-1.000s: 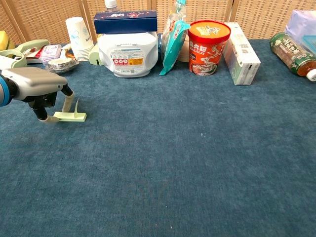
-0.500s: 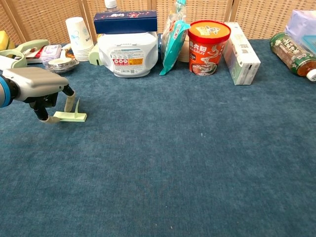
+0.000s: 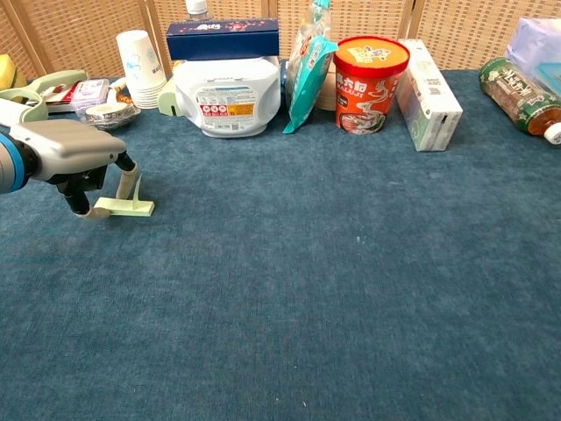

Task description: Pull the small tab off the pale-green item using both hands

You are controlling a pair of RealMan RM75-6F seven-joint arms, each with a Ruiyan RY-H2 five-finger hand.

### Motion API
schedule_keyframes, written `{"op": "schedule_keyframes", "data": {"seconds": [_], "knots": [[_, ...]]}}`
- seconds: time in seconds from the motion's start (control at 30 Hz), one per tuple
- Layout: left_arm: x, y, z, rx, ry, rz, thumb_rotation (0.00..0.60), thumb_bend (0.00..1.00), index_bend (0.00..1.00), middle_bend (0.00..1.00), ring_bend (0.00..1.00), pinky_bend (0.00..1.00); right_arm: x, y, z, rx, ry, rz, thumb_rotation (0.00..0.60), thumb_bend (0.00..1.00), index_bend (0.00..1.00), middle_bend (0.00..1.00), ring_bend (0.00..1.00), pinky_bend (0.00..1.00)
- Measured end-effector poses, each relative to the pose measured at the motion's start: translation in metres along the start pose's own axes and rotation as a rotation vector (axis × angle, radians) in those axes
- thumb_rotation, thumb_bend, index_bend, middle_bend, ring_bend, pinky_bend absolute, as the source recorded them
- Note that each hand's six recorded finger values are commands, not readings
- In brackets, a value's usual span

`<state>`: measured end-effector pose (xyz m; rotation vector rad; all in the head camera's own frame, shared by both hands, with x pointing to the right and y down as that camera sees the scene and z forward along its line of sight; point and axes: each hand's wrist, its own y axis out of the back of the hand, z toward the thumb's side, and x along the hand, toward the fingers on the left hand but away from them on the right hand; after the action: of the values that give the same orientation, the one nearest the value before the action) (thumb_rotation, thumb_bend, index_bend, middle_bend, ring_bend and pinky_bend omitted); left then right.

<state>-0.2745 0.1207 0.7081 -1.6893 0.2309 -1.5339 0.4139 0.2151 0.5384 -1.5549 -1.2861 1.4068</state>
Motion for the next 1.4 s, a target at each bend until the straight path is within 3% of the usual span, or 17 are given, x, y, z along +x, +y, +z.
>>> {"op": "schedule_keyframes", "data": {"seconds": [0.3,0.6,0.87,1.1,1.4], "knots": [[-0.004,0.009,-0.003,-0.001,-0.003,0.025,0.6,0.37,0.59,1.0,1.0,1.0,-0.001,0.002,0.0,-0.014,0.002,-0.007,0.429,0.16,0.0,0.09,0.0,0.0],[-0.023,0.041,-0.022,-0.011,-0.024,0.078,0.6,0.38,0.59,1.0,1.0,1.0,-0.009,-0.009,0.01,-0.046,0.035,0.032,0.431,0.16,0.0,0.11,0.0,0.0],[-0.048,0.075,-0.042,-0.035,-0.093,0.058,0.6,0.39,0.6,1.0,1.0,1.0,-0.027,-0.031,0.035,-0.166,0.119,0.118,0.429,0.16,0.0,0.18,0.01,0.01],[-0.065,0.099,-0.042,-0.039,-0.181,0.06,0.6,0.39,0.6,1.0,1.0,1.0,-0.047,-0.057,0.066,-0.25,0.208,0.188,0.428,0.16,0.0,0.26,0.11,0.14],[-0.064,0.116,-0.031,-0.004,-0.253,0.067,0.6,0.39,0.6,1.0,1.0,1.0,-0.059,-0.079,0.097,-0.339,0.29,0.253,0.429,0.19,0.0,0.41,0.28,0.4]]}}
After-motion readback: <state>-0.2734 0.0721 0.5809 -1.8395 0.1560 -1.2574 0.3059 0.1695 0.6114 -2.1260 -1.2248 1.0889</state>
